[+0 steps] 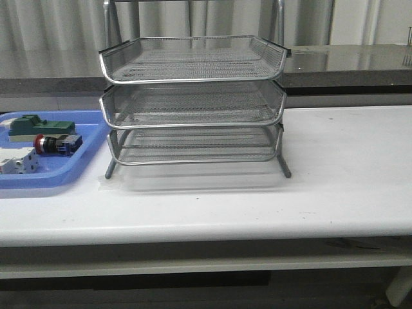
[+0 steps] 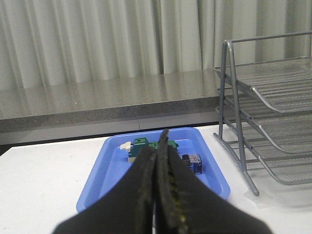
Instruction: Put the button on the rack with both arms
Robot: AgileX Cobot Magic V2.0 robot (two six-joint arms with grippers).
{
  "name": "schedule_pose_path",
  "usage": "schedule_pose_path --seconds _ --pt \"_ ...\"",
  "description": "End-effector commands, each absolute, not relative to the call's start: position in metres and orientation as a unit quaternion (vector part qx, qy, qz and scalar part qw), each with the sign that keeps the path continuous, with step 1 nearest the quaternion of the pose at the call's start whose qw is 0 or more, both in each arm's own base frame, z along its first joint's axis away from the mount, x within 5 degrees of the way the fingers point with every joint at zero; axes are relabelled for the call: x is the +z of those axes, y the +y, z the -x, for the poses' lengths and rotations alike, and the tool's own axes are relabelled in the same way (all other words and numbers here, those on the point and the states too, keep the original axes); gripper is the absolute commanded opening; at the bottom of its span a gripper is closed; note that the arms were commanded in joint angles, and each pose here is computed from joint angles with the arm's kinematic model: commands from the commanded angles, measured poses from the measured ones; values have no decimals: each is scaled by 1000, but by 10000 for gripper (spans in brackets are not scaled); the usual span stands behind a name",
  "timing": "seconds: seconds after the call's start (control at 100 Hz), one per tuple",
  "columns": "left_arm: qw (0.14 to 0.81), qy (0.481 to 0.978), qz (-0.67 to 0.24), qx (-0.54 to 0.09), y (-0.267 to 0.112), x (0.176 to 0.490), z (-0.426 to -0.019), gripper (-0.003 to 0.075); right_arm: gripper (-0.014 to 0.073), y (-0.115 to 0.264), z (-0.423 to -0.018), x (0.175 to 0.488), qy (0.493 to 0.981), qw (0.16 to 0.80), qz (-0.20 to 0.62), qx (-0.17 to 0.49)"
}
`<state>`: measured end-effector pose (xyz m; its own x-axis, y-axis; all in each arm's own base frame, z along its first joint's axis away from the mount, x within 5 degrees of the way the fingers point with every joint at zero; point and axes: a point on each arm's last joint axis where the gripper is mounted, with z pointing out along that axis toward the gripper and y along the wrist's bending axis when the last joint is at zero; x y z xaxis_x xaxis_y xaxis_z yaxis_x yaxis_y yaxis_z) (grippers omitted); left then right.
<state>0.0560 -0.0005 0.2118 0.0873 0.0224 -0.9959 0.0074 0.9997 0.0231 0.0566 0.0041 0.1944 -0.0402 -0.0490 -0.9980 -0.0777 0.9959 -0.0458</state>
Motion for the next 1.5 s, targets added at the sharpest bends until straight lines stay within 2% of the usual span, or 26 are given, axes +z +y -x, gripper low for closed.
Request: schedule_pose_path --seconds 0.0,0.67,0.86,1.0,1.28,1.49 --pt "762 648 -9 -1 -1 209 -54 -20 -65 4 -55 202 686 726 42 11" --pt "762 648 -9 -1 -1 209 -54 -20 -65 4 -55 202 686 727 42 11" --pt "762 648 -9 -1 -1 209 -54 -20 -65 4 -54 212 653 756 41 13" --pt "762 648 -9 -1 -1 209 -54 -20 -65 4 -52 230 648 761 40 12" --pt "762 648 -9 -1 -1 209 -54 -20 -65 4 -63 284 725 688 39 8" --pt "762 648 -9 -1 -1 209 -54 -20 -65 9 -99 316 815 578 26 33"
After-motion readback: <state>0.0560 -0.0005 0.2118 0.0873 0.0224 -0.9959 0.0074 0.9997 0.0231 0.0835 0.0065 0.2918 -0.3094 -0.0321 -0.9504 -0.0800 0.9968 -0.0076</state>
